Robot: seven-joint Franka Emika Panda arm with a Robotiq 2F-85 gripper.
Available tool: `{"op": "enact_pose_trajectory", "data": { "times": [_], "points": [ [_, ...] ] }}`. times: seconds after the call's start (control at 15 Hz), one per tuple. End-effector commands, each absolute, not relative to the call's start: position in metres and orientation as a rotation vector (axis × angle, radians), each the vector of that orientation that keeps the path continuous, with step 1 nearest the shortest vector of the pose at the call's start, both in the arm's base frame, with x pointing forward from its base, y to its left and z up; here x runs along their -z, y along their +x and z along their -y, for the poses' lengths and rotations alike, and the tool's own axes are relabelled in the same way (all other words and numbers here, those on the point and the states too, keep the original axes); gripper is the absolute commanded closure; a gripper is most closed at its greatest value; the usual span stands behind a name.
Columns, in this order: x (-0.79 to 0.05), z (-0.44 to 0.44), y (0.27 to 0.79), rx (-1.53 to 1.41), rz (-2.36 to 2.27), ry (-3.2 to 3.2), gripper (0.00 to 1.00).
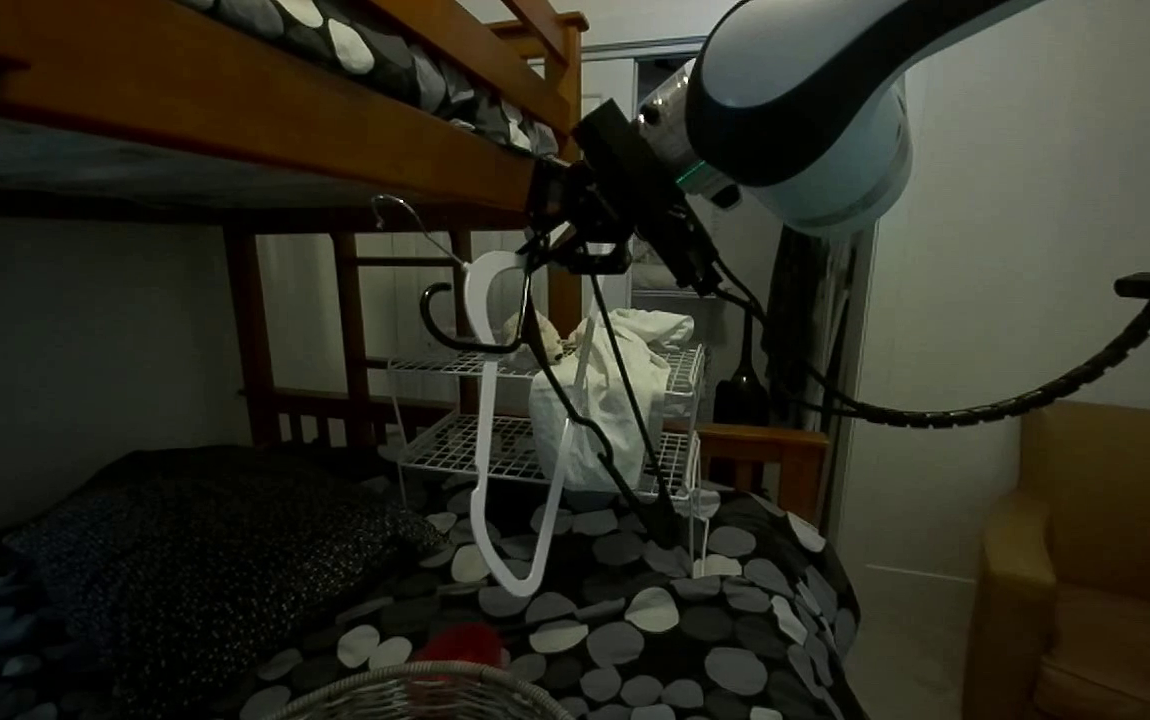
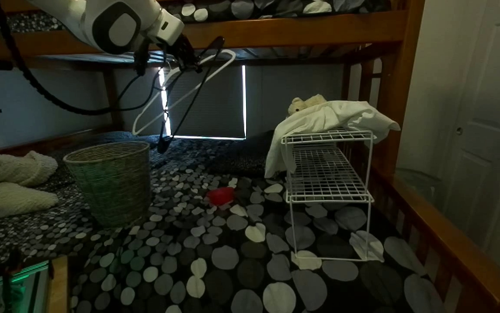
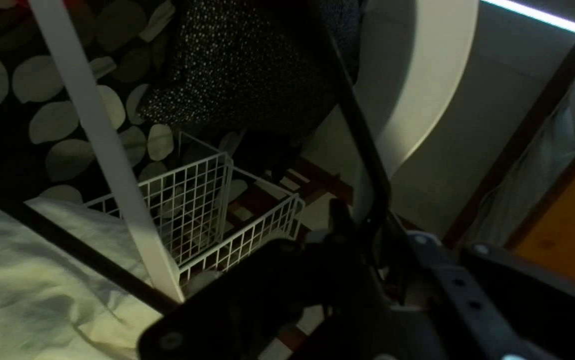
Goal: Put the black and white hangers in the basket
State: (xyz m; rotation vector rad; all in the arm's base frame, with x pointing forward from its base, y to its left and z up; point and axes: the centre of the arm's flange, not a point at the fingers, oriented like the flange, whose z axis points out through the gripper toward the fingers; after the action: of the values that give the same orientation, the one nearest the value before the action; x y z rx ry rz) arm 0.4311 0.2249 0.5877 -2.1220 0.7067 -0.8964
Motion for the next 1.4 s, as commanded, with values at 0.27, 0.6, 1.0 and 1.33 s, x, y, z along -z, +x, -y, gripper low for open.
{"op": "enact_pose_trajectory", "data": {
  "times": [0.27, 0.6, 1.0, 1.33],
  "points": [
    [-0.595, -0.242, 0.409, 1.016, -0.755, -1.866, 0.96],
    [-0.604, -0.261, 0.361, 1.026, -0.682, -1.603, 0.96],
    [-0.593, -0.335, 0.326, 0.770, -0.551, -1.616, 0.96],
    [-0.552, -0.350, 0.333, 0.678, -0.608, -1.755, 0.96]
  ]
}}
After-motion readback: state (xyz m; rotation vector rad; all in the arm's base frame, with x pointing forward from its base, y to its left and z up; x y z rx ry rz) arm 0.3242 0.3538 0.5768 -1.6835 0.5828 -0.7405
